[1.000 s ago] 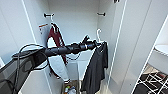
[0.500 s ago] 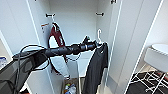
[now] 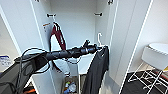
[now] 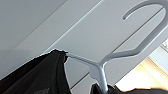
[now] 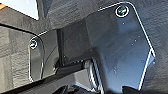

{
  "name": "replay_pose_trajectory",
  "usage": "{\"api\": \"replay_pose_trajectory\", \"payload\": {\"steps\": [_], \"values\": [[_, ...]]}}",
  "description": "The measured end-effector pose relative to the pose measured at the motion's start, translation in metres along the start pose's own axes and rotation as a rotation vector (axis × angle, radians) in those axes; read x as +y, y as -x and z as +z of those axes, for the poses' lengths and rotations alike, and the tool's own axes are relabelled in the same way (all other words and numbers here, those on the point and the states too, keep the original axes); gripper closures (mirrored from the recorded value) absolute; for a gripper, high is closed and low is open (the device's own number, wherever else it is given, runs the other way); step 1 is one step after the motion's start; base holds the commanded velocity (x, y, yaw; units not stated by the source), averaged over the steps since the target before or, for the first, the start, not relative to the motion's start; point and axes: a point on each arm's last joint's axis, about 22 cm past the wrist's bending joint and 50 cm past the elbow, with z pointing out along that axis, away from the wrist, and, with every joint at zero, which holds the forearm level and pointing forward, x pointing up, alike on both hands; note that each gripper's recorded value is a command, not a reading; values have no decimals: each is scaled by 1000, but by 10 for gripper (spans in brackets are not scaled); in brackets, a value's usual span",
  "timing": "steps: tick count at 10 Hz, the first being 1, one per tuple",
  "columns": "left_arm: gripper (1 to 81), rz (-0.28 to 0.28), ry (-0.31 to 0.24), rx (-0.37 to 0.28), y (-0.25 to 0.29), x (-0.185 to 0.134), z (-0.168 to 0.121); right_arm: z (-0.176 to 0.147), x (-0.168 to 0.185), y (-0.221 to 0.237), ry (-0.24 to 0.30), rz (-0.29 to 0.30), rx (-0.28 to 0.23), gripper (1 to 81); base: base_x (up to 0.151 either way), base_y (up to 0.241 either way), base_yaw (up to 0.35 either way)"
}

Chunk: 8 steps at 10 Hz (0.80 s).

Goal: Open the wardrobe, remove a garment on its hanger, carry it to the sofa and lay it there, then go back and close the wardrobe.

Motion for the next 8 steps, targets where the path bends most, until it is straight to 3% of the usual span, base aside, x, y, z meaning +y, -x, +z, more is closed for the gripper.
{"api": "replay_pose_trajectory", "payload": {"steps": [3,8], "values": [[811,-15,21,-36,33,-3,-2,0,0,1,-1,0,0,10,-118,0,0],[811,-64,38,-51,66,-18,-12,0,0,1,0,-1,-1,10,0,0,0]]}}
